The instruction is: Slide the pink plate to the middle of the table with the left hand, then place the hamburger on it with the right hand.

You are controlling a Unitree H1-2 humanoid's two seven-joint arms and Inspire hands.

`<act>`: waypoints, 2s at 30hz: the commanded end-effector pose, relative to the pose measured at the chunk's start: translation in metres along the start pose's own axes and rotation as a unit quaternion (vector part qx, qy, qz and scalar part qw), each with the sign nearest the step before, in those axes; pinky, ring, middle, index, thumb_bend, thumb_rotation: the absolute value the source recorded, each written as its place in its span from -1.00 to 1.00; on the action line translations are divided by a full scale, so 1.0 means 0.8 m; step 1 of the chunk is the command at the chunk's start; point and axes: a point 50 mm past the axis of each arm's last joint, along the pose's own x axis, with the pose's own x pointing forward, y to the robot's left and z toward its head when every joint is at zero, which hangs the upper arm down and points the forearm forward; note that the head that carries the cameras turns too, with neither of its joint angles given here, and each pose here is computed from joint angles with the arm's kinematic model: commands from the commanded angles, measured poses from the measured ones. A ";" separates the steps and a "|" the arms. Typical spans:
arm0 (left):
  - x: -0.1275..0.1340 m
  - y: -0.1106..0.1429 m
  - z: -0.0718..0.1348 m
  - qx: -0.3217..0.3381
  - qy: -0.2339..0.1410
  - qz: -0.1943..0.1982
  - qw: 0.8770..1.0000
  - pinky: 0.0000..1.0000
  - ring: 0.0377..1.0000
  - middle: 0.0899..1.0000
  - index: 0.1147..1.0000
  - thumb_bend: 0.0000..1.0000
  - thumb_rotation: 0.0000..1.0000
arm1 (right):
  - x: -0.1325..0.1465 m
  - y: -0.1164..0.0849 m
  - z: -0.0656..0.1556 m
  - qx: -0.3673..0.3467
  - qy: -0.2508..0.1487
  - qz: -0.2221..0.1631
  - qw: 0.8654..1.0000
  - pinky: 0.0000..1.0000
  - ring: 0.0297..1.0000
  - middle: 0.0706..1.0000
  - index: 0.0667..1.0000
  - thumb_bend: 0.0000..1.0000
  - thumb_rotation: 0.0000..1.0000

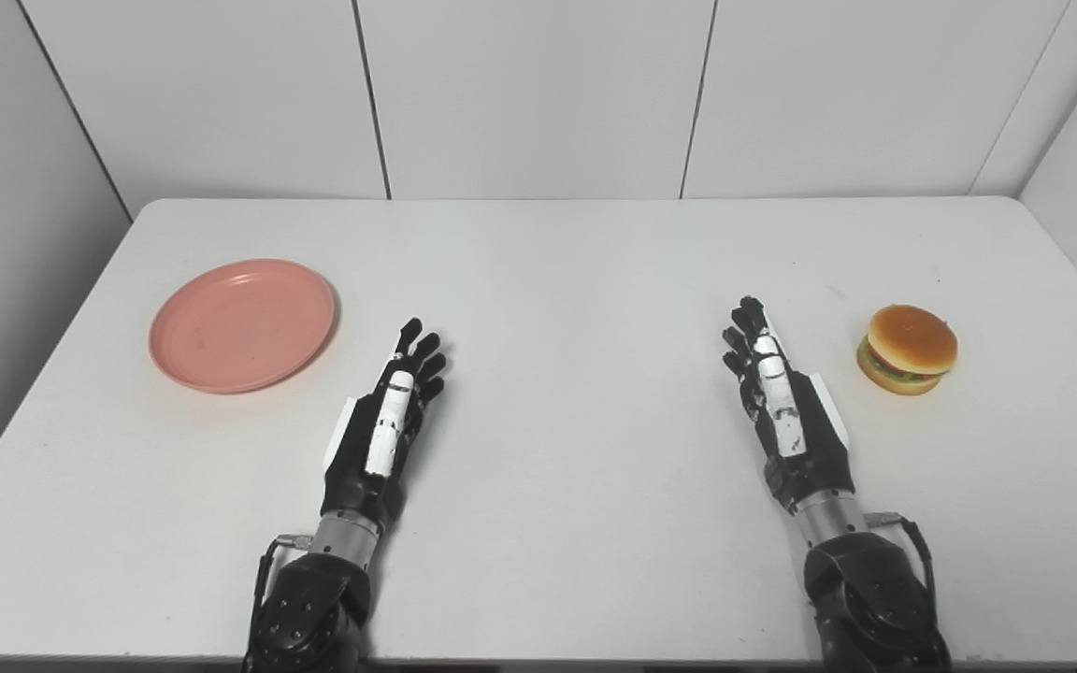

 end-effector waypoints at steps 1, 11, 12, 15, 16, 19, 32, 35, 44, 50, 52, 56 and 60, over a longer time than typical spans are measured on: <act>-0.006 0.000 -0.013 -0.002 0.021 -0.005 1.000 0.92 0.91 0.93 0.93 -0.21 1.00 | -0.011 -0.001 -0.019 0.008 0.013 -0.006 1.000 1.00 0.98 1.00 1.00 -0.30 1.00; -0.007 -0.001 -0.013 0.001 0.021 -0.005 1.000 0.91 0.90 0.92 0.93 -0.22 1.00 | -0.010 0.000 -0.018 0.009 0.012 -0.009 1.000 0.99 0.96 0.99 1.00 -0.33 1.00; -0.007 -0.001 -0.012 0.001 0.021 -0.005 1.000 0.91 0.90 0.92 0.93 -0.22 1.00 | -0.011 0.000 -0.018 0.005 0.011 -0.008 1.000 0.99 0.95 0.99 1.00 -0.34 1.00; -0.007 -0.002 -0.012 0.002 0.021 -0.006 1.000 0.91 0.90 0.92 0.93 -0.22 1.00 | -0.011 -0.001 -0.018 0.004 0.013 -0.008 1.000 0.97 0.95 0.99 1.00 -0.36 1.00; -0.007 -0.002 -0.012 0.002 0.021 -0.005 1.000 0.91 0.90 0.92 0.93 -0.22 1.00 | -0.011 -0.001 -0.018 0.002 0.013 -0.009 1.000 0.96 0.95 0.99 1.00 -0.35 1.00; -0.006 -0.002 -0.012 0.000 0.021 -0.005 1.000 0.92 0.91 0.92 0.93 -0.22 1.00 | -0.011 -0.002 -0.019 0.001 0.012 -0.009 1.000 0.97 0.95 0.98 1.00 -0.32 1.00; -0.007 -0.001 -0.011 0.000 0.022 -0.006 1.000 0.93 0.91 0.93 0.93 -0.21 1.00 | -0.010 -0.002 -0.018 0.003 0.014 -0.009 1.000 1.00 0.96 1.00 1.00 -0.28 1.00; -0.006 -0.002 -0.011 0.002 0.021 -0.006 1.000 0.92 0.91 0.93 0.94 -0.21 1.00 | -0.010 -0.002 -0.017 0.001 0.013 -0.009 1.000 0.99 0.96 0.99 1.00 -0.33 1.00; -0.006 -0.002 -0.012 0.002 0.021 -0.006 1.000 0.92 0.90 0.93 0.93 -0.22 1.00 | -0.011 -0.003 -0.018 0.000 0.014 -0.008 1.000 1.00 0.96 0.99 1.00 -0.32 1.00; -0.005 -0.006 -0.021 0.001 0.026 -0.009 1.000 0.93 0.91 0.94 0.94 -0.21 1.00 | -0.013 -0.007 -0.021 -0.001 0.016 -0.009 1.000 0.97 0.95 0.98 1.00 -0.36 1.00; -0.003 -0.009 -0.025 0.002 0.029 -0.010 1.000 0.94 0.90 0.93 0.94 -0.23 1.00 | -0.014 -0.009 -0.022 0.003 0.019 -0.012 1.000 0.96 0.94 0.98 1.00 -0.36 1.00; -0.001 -0.019 -0.034 -0.002 0.034 -0.007 0.999 0.94 0.91 0.94 0.94 -0.25 1.00 | -0.015 -0.019 -0.036 -0.002 0.019 -0.016 1.000 1.00 0.95 0.98 1.00 -0.34 1.00; 0.000 -0.025 -0.041 -0.003 0.036 -0.006 0.999 0.93 0.91 0.94 0.95 -0.26 1.00 | -0.017 -0.024 -0.043 0.002 0.016 -0.012 1.000 1.00 0.99 1.00 1.00 -0.33 1.00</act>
